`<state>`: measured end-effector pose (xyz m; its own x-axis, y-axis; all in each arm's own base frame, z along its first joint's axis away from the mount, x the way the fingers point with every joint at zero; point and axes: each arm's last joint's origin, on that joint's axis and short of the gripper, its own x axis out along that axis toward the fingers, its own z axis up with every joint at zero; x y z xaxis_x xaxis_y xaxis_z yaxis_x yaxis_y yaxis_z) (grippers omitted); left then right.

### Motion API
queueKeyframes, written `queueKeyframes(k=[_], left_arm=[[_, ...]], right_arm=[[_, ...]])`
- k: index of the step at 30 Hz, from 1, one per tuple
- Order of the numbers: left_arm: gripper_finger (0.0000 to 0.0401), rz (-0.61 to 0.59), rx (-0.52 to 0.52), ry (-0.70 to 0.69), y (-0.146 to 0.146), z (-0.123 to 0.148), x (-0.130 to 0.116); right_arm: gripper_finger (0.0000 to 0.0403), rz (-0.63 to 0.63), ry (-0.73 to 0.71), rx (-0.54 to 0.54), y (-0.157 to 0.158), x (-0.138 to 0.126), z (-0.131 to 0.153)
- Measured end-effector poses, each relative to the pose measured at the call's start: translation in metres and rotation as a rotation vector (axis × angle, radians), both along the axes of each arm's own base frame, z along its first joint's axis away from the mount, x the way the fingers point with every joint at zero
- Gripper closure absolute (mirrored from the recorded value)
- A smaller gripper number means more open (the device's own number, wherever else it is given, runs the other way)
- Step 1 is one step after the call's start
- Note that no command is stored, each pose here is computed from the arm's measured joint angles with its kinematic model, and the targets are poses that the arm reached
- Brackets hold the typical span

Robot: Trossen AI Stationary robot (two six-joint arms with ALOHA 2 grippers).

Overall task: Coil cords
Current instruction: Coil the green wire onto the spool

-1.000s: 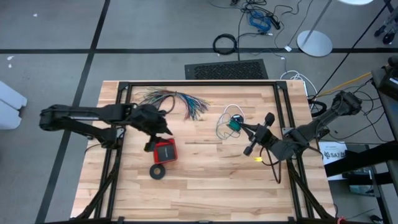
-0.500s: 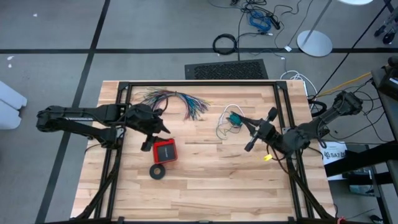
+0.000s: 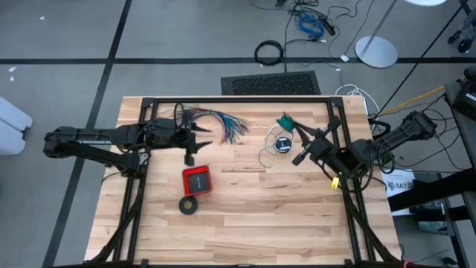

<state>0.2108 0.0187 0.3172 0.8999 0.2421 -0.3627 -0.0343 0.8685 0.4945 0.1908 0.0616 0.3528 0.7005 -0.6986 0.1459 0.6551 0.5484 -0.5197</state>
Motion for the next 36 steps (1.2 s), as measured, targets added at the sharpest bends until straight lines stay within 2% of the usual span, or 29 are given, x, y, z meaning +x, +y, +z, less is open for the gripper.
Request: queueKeyframes(k=[4,9,16,27,30,33,36], left_arm=[[0.0226,0.090,0.129,-0.082,0.007,0.010,0.003],[0.0226,0.201,0.243,-0.186,0.019,0.024,0.004],[0.0226,0.255,0.334,-0.196,0.032,0.029,0.002],[0.0226,0.263,0.333,-0.200,0.036,0.030,0.001],[0.0226,0.268,0.306,-0.213,0.036,0.028,0.004],[0.0226,0.269,0.232,-0.215,0.037,0.023,0.011],[0.0226,0.233,0.083,-0.227,0.038,0.012,0.023]], right_arm=[[0.0403,-0.046,-0.025,-0.014,-0.008,0.000,0.006],[0.0403,-0.101,-0.007,-0.049,-0.018,0.001,0.008],[0.0403,-0.124,0.041,-0.099,-0.023,0.003,0.008],[0.0403,-0.131,0.074,-0.124,-0.024,0.004,0.007],[0.0403,-0.131,0.073,-0.122,-0.024,0.004,0.007],[0.0403,-0.104,0.013,-0.082,-0.024,0.004,0.007],[0.0403,0.020,-0.123,-0.030,-0.026,0.007,0.008]])
